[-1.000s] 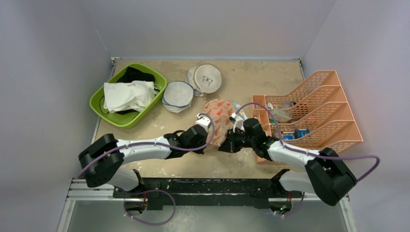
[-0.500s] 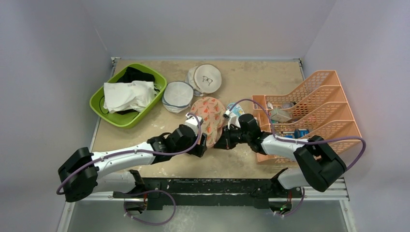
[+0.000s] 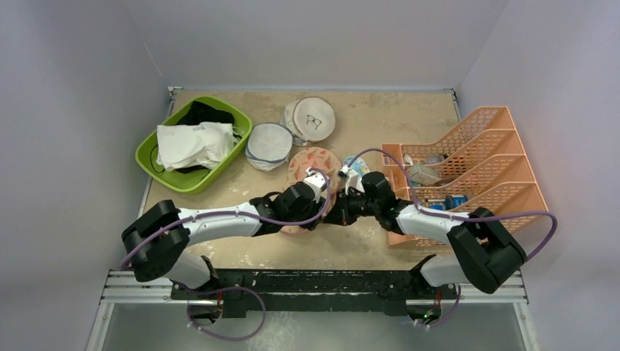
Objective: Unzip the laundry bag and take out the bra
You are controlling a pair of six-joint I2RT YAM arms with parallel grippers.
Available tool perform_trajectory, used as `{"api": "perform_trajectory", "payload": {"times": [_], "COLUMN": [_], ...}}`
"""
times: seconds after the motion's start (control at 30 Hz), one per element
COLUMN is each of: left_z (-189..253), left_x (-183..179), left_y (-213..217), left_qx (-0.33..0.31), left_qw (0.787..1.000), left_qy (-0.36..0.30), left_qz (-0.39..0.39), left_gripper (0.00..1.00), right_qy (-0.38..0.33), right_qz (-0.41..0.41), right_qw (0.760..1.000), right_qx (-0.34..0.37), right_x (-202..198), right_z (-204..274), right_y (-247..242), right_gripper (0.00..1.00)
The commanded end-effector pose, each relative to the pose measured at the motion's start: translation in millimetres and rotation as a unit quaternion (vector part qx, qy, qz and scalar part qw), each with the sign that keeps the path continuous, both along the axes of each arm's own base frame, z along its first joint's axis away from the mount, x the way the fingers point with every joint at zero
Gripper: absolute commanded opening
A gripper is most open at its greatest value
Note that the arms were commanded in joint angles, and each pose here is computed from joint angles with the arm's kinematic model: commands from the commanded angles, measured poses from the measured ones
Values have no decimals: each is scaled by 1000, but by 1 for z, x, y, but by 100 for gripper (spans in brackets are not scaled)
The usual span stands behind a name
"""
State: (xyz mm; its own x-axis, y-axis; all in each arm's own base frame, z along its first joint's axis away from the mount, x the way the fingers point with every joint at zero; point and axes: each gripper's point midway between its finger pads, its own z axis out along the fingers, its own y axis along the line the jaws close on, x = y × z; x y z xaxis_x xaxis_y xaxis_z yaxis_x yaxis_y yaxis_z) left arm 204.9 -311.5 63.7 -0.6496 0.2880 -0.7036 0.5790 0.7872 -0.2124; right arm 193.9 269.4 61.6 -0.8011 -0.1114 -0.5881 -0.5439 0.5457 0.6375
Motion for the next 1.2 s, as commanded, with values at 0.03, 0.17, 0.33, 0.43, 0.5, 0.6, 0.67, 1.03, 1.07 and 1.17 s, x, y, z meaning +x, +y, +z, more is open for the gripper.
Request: {"api": "perform_trajectory", "payload": {"times": [0.03,0.17,0.33,0.43,0.5,0.6,0.67,1.03,1.07,1.17], "left_z": [9,1,0,5,7,11,14,18,17,18], "left_x": [8,8,5,4,3,4,4,4,3,0], "left_y": [-5,7,20,25,29,37,43,68,67,60], "left_qx": [-7,16,22,15,16,19,18,22,20,10], "left_qw": [1000,1000,999,999,999,998,997,991,992,994], "left_qy": [-17,-18,-19,-22,-24,-29,-34,-45,-42,-33], "left_qz": [-1,13,31,40,45,60,71,120,117,106], "left_gripper": [29,17,9,3,0,0,0,0,0,0], "right_qy": [-42,-45,-18,-18,-19,-23,-29,-67,-67,-61], "right_qz": [3,-4,-3,-13,-26,-48,-69,-90,-78,-54], "right_qw": [999,999,1000,1000,999,998,996,991,993,996], "right_qx": [13,-12,-12,-9,-15,-28,-37,-66,-57,-31], "right_x": [13,18,17,24,30,36,41,71,68,61], "right_z": [19,11,5,5,4,3,3,1,3,5], "right_y": [7,3,6,10,9,3,-5,-22,-17,-8], "right_gripper": [0,0,0,0,0,0,0,0,0,0]}}
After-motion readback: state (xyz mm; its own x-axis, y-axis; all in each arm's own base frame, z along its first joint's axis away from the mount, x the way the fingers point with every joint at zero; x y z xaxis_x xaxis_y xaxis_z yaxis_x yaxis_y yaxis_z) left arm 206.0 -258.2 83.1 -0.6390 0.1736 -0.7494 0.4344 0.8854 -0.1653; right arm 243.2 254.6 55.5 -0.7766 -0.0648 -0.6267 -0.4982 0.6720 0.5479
